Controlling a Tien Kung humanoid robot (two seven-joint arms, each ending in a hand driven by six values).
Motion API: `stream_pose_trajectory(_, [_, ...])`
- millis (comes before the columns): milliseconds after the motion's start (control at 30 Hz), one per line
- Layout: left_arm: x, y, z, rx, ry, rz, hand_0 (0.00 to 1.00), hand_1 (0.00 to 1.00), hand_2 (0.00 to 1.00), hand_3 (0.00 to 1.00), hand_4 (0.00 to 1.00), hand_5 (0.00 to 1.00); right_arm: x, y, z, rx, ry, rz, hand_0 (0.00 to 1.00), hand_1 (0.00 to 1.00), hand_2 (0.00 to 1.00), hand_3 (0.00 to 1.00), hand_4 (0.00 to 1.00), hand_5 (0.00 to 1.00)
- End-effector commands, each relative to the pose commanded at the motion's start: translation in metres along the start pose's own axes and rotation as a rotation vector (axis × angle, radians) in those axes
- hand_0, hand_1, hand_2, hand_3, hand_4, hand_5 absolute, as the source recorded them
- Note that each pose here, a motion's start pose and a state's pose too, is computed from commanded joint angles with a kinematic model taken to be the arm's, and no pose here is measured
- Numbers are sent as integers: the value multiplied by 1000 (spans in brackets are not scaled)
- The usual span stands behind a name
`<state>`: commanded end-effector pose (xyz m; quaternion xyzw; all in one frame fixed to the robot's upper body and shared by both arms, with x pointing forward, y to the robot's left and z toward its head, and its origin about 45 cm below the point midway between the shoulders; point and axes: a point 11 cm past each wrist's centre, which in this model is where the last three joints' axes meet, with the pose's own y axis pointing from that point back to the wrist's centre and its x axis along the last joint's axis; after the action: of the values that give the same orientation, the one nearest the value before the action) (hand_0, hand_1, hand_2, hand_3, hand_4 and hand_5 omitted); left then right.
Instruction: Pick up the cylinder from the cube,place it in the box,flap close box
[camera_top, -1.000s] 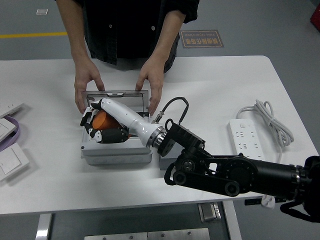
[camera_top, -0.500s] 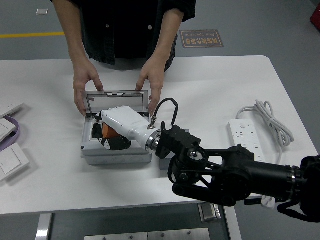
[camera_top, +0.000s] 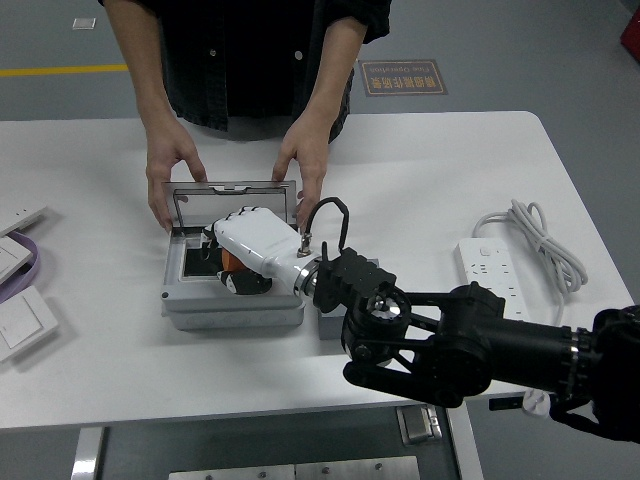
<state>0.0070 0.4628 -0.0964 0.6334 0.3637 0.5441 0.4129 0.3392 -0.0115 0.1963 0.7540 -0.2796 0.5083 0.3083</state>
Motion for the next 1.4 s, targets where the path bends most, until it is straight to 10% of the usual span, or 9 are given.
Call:
stream_pose_trajectory(33, [0, 0, 0, 0, 0, 0, 587, 574, 567, 620, 691, 233, -1, 0, 0, -3, 1, -6, 762, 702, 668, 636, 80, 2])
stream_pose_trajectory(67, [0, 0, 0, -1, 0, 0, 587, 573, 551, 618, 690, 233, -2, 0, 1, -5, 1, -11, 853, 785, 765, 716, 435, 219])
stream_pose_trajectory(200, [0, 0, 2, -4, -2, 0, 587, 573, 551, 618, 690, 233, -3, 1, 0, 1, -3, -17, 853, 785, 765, 716, 435, 219])
stream_pose_trajectory(233, [0, 0, 2, -4, -2, 0, 587, 573, 538, 618, 691, 236, -3, 1, 0, 3, -5, -17, 955, 867, 839, 886, 770, 372])
stream_pose_trajectory(433, [-1, 0, 4, -7, -9, -2, 587, 573, 538, 618, 691, 236, -1, 2, -2, 15, -24, -13, 955, 867, 839, 886, 770, 372])
stream_pose_trajectory(467, [-1, 0, 4, -8, -10, -3, 587, 573, 541, 618, 686, 233, -1, 1, -2, 15, -26, -11, 998, 906, 878, 953, 902, 409])
stream_pose_trajectory(867, [-2, 1, 7, -14, -17, -6, 587, 569, 543, 611, 654, 215, 12, 3, 10, 1, -116, 39, 998, 899, 874, 970, 974, 422])
stream_pose_trajectory(1400, [-8, 0, 0, -7, -15, -21, 586, 568, 535, 609, 656, 216, 83, 38, -14, 172, -448, 135, 923, 795, 789, 850, 872, 377])
